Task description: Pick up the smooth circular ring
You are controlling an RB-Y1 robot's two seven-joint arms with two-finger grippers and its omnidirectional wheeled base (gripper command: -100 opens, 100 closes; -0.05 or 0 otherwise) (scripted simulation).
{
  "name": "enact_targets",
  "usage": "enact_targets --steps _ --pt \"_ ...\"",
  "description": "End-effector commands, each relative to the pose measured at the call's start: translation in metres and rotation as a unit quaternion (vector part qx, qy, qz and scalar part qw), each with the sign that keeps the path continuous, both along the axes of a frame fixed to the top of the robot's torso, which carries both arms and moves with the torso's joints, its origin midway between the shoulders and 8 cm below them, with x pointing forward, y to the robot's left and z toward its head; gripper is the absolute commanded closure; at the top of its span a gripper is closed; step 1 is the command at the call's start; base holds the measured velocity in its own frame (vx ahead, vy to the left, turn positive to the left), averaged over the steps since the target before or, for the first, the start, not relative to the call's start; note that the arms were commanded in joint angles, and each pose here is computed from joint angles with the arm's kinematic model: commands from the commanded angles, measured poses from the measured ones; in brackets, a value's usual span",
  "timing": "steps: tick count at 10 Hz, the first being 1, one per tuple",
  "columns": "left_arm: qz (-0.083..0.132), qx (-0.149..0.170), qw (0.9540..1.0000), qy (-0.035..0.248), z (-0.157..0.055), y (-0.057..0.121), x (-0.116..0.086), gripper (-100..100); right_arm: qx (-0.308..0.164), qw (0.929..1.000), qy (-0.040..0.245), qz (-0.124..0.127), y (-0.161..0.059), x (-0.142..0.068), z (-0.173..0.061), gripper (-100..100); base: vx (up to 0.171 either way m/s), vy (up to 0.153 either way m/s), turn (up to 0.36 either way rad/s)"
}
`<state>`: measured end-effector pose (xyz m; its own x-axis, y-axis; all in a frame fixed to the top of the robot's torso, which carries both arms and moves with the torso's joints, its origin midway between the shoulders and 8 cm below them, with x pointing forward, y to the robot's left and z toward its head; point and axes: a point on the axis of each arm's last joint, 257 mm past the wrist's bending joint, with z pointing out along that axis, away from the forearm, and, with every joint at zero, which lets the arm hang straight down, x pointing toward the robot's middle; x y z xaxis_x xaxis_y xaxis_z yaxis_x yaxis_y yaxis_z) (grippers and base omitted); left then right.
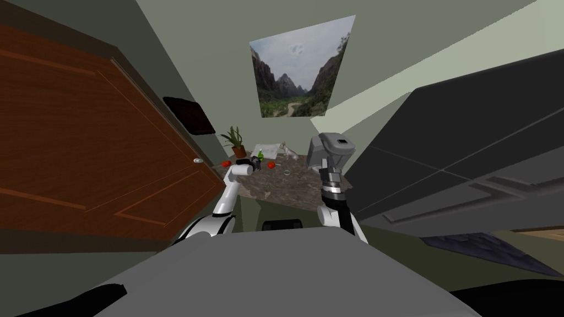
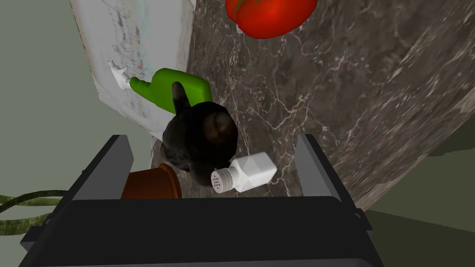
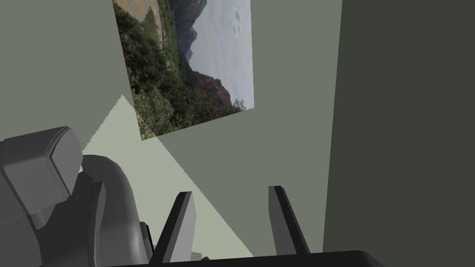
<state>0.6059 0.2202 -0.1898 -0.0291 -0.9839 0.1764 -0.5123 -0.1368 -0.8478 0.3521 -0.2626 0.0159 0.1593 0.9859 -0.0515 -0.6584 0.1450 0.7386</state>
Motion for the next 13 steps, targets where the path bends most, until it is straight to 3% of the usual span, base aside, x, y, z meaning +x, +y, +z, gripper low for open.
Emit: enact_targets --steps 1,3,7,8,9,12,13 --pt "-0.001 -0.011 0.9995 0.029 -0.006 -0.011 0.004 -100 0.000 1.0000 0.000 0.000 0.000 0.000 0.000 0 0.046 -0.055 0.055" --pt "0.000 -0.009 0.9989 0.047 -0.015 -0.010 -0.001 -100 0.000 1.0000 0.000 0.000 0.000 0.000 0.000 0 0.034 -0.040 0.014" --pt "0.002 -0.022 0.9929 0.117 -0.034 -0.028 -0.006 -100 0.000 1.0000 0.000 0.000 0.000 0.000 0.000 0 0.045 -0.048 0.033" --pt "0.002 -0.021 0.9928 0.118 -0.035 -0.027 -0.006 -100 0.000 1.0000 0.000 0.000 0.000 0.000 0.000 0 0.022 -0.031 0.001" --pt "0.004 -0.028 0.9892 0.144 -0.040 -0.037 -0.008 -100 0.000 1.0000 0.000 0.000 0.000 0.000 0.000 0 0.036 -0.048 0.030" --pt "0.007 -0.030 0.9819 0.187 -0.053 -0.045 -0.017 -100 0.000 1.0000 0.000 0.000 0.000 0.000 0.000 0 0.042 -0.054 0.020" --pt "0.009 -0.035 0.9769 0.211 -0.058 -0.054 -0.020 -100 0.000 1.0000 0.000 0.000 0.000 0.000 0.000 0 0.045 -0.063 0.027"
